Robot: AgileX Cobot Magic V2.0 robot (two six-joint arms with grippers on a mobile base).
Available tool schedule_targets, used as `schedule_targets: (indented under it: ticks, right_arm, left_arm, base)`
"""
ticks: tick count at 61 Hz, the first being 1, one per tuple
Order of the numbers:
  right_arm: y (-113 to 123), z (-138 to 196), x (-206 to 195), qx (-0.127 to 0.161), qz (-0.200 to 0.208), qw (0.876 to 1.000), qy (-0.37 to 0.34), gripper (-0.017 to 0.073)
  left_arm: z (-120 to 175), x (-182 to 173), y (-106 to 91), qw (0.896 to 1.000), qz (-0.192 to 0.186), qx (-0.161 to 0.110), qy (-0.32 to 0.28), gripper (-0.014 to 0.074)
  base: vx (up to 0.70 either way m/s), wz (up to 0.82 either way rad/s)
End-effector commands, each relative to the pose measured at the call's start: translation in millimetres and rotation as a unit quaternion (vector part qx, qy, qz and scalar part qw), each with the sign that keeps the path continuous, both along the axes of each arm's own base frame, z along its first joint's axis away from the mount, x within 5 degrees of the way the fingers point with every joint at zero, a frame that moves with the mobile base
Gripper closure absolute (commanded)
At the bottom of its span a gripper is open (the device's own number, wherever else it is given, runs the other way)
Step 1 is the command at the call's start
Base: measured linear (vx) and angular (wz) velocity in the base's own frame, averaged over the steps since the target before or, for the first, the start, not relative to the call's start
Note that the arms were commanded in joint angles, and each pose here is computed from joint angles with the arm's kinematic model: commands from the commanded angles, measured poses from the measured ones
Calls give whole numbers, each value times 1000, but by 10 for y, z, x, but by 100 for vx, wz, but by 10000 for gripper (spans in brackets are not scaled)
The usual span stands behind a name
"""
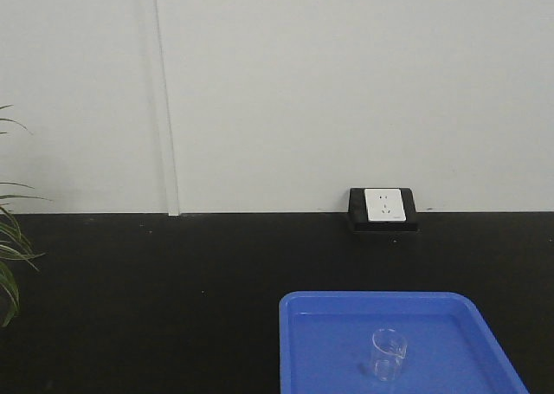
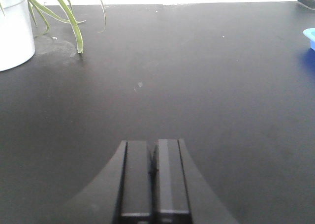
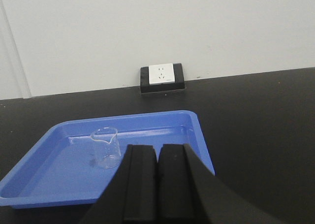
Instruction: Move beaker to silver tray on left bench
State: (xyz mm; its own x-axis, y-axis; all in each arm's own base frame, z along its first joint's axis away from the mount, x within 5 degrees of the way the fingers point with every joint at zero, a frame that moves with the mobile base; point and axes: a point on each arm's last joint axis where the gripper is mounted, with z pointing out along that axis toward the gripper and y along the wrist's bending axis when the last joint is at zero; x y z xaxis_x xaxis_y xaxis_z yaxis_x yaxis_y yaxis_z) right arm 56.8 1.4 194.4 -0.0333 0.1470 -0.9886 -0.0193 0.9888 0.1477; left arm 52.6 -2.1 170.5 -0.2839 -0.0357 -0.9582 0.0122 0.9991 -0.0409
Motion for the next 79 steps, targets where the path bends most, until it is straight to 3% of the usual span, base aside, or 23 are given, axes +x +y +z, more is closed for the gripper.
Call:
schedule_targets:
  ticks: [1, 26, 41, 45, 58, 70, 79]
  right_arm:
    - [-4, 63, -8, -3, -3, 999, -44, 571]
    - [-5, 100, -11, 2, -3, 998, -65, 571]
    - [-12, 339, -65, 24, -4, 981, -193, 571]
    - [-12, 377, -73, 27, -3, 980, -199, 571]
    - [6, 704, -22, -31, -2, 984, -173, 571]
    - [11, 1121, 206, -43, -1, 990, -136, 566]
    - [15, 1085, 497, -45, 1, 997, -57, 557]
  left_arm:
    - [4, 17, 1, 999, 1, -2, -33, 592]
    - [4, 17, 1, 999, 1, -2, -33, 592]
    - [4, 17, 1, 999, 1, -2, -33, 592]
    - [4, 17, 1, 999, 1, -2, -33, 592]
    - [4, 17, 1, 999, 1, -2, -33, 592]
    - [4, 17, 1, 999, 1, -2, -33, 592]
    - [4, 17, 1, 999, 1, -2, -33, 592]
  base:
    - [0, 0]
    - [0, 0]
    - [0, 0]
    - [0, 0]
    - [0, 0]
    - [0, 0]
    - [0, 0]
